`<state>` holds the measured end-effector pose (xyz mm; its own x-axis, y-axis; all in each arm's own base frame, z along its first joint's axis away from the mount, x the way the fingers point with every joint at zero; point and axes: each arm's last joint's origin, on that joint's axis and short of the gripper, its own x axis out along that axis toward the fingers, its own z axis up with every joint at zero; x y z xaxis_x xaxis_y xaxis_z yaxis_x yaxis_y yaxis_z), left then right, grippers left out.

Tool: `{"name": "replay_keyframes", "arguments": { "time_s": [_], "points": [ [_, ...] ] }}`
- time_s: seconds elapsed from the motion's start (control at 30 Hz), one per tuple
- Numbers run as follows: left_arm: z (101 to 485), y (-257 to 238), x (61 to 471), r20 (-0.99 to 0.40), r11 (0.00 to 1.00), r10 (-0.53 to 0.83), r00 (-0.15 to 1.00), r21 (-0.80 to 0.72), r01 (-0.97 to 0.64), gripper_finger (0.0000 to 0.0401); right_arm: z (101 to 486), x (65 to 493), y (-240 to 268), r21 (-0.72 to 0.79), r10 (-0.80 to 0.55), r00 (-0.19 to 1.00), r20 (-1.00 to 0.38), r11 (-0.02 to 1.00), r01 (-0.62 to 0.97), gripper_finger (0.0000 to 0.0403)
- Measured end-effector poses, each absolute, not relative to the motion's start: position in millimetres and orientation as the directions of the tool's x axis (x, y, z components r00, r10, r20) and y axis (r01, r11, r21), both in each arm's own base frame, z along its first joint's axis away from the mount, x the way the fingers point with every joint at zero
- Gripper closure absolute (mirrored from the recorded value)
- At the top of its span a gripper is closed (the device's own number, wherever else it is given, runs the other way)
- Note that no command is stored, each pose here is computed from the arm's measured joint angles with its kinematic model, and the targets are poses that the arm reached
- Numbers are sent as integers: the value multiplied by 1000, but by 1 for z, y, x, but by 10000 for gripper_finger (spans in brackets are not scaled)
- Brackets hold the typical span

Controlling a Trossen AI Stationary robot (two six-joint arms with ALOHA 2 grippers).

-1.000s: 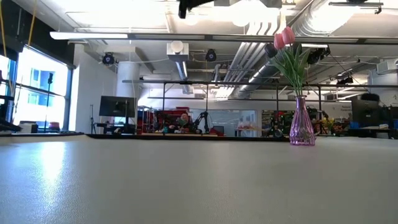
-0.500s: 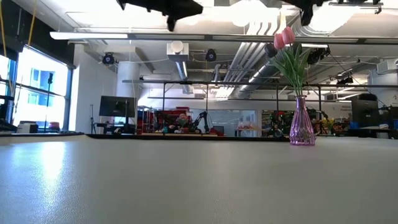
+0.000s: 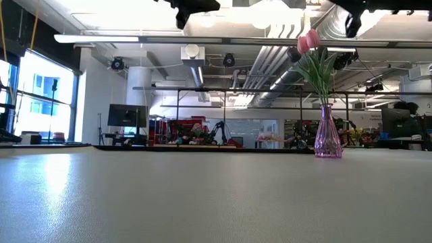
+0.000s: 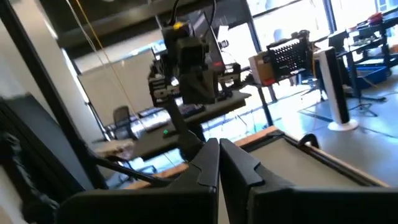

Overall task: Sort flowers into vase by color
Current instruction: Return to Home Position

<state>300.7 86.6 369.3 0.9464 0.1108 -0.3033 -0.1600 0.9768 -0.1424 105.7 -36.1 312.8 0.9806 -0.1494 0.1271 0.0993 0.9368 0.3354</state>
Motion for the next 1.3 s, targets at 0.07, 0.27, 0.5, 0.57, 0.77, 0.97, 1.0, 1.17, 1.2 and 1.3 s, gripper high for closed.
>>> {"name": "replay_keyframes", "arguments": {
  "time_s": [0.07, 0.27, 0.5, 0.57, 0.77, 0.97, 1.0, 1.17, 1.2, 1.3],
  "points": [
    [369, 80, 303, -306, 973, 114, 945, -155, -168, 401, 309, 105, -35, 374, -139, 982, 124, 924, 84, 403],
    [367, 64, 317, -259, 974, 98, 961, -175, -146, 401, 297, 116, -34, 348, -176, 984, 38, 925, 152, 403],
    [356, 62, 329, -283, 971, 52, 958, -208, -115, 401, 287, 123, -41, 415, -319, 946, -64, 854, 315, 403],
    [361, 61, 325, -269, 972, 52, 962, -208, -111, 401, 292, 121, -40, 387, -299, 954, -8, 879, 279, 403],
    [373, 65, 300, -312, 978, 97, 945, -148, -149, 401, 299, 106, -34, 268, -260, 964, 63, 934, 235, 403],
    [383, 63, 278, -343, 981, 132, 930, -87, -171, 401, 303, 90, -26, 201, -193, 975, 113, 965, 168, 403],
    [384, 62, 276, -340, 982, 139, 930, -77, -175, 401, 303, 89, -26, 201, -191, 976, 109, 965, 167, 403],
    [388, 60, 272, -328, 982, 148, 933, -59, -177, 401, 299, 86, -25, 216, -192, 978, 77, 961, 171, 403],
    [387, 60, 272, -334, 982, 147, 931, -60, -177, 401, 299, 86, -25, 221, -190, 979, 71, 960, 170, 403],
    [384, 60, 271, -364, 983, 146, 920, -53, -177, 401, 299, 86, -24, 223, -170, 983, 72, 963, 151, 403]
  ]
}}
